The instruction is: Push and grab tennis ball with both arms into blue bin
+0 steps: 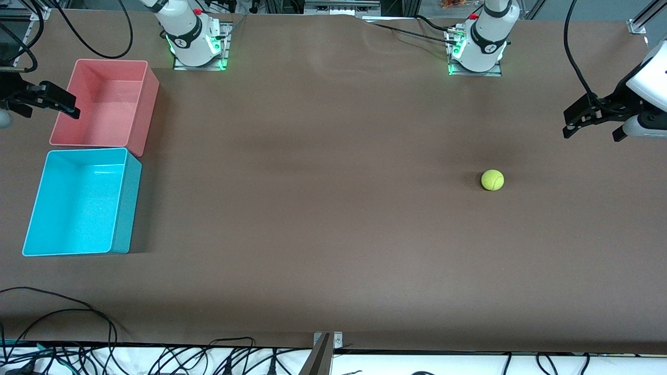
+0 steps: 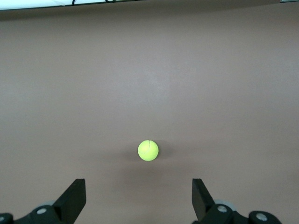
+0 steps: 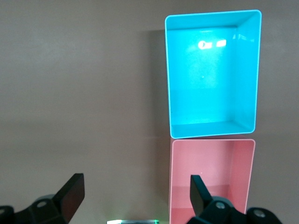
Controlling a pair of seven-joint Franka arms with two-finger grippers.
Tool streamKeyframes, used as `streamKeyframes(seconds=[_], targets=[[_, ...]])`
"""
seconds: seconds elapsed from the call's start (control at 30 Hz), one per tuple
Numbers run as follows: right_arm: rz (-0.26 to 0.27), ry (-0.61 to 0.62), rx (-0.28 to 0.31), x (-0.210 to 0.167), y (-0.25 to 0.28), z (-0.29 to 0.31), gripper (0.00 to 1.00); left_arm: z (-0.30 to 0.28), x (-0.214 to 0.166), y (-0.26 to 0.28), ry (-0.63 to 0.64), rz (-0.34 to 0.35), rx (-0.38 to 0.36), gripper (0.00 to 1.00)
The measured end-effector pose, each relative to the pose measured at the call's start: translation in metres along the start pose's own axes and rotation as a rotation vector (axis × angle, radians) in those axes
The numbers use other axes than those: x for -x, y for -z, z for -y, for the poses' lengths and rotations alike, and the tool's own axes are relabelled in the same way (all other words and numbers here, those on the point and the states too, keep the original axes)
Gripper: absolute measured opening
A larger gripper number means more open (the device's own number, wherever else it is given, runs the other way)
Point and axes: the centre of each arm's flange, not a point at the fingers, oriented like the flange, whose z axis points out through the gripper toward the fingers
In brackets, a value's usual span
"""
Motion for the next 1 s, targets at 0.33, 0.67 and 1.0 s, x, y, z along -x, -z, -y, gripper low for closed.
streamKeyframes(seconds=[0.33,0.67,1.0], targets=[[0.001,0.021,0.001,0.0,0.001,0.011,1.0,0.0,0.0,0.0,0.0,0.0,0.0,1.0],[0.002,0.022,0.001,0.001,0.001,0.012,1.0,0.0,0.0,0.0,0.0,0.0,0.0,1.0],[0.002,0.021,0.001,0.001,0.001,0.012,1.0,0.0,0.0,0.0,0.0,0.0,0.0,1.0]])
